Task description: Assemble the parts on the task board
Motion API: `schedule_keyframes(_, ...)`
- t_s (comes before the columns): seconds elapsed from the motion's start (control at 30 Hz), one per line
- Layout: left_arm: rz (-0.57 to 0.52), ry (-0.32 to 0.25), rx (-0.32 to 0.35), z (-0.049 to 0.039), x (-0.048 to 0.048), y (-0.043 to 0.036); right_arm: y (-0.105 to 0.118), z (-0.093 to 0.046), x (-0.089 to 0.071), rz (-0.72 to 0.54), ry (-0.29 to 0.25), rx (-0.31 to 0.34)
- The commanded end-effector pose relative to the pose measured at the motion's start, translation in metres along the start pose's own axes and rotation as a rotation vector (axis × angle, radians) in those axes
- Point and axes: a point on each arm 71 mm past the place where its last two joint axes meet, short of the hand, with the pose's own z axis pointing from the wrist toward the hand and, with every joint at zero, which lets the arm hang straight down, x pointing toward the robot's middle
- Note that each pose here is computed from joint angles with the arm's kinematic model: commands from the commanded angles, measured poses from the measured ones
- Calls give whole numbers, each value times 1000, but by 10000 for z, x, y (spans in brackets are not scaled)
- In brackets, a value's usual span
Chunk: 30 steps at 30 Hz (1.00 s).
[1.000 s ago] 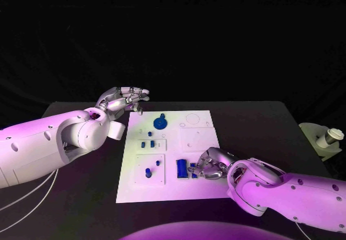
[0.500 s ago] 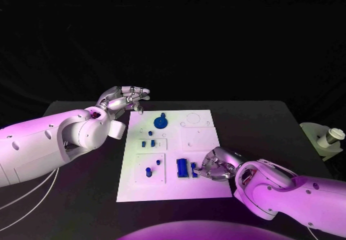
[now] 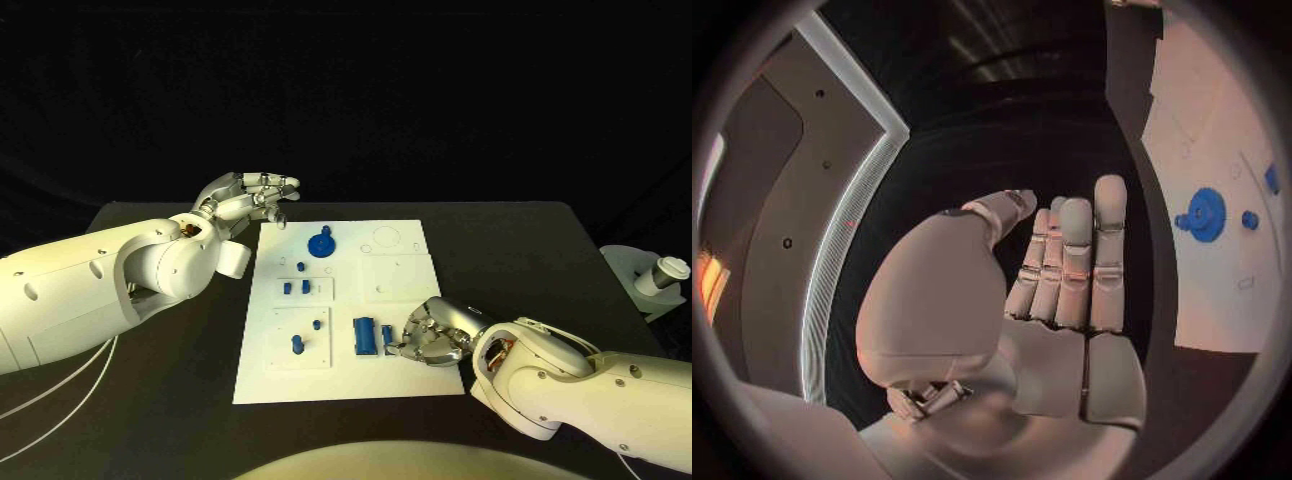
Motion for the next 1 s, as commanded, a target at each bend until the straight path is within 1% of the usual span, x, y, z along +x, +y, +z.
schedule_keyframes(0.03, -9, 17, 6, 4, 23, -9, 5, 31, 34, -20, 29, -10)
schedule_keyframes(0.23, -9, 17, 5, 3, 23, -10, -27, 83, 39, -37, 25, 5)
schedule_keyframes(0.4, -9, 16, 5, 1, 20, -10, -68, 129, 24, -55, 6, 22)
schedule_keyframes(0.53, -8, 15, 5, -1, 16, -10, -80, 147, 16, -62, -5, 20)
schedule_keyframes(0.8, -8, 14, 5, -1, 13, -10, -46, 137, 1, -45, -29, -15)
schedule_keyframes(1.0, -7, 10, 7, -1, 5, -10, -11, 86, -92, 36, -87, -81)
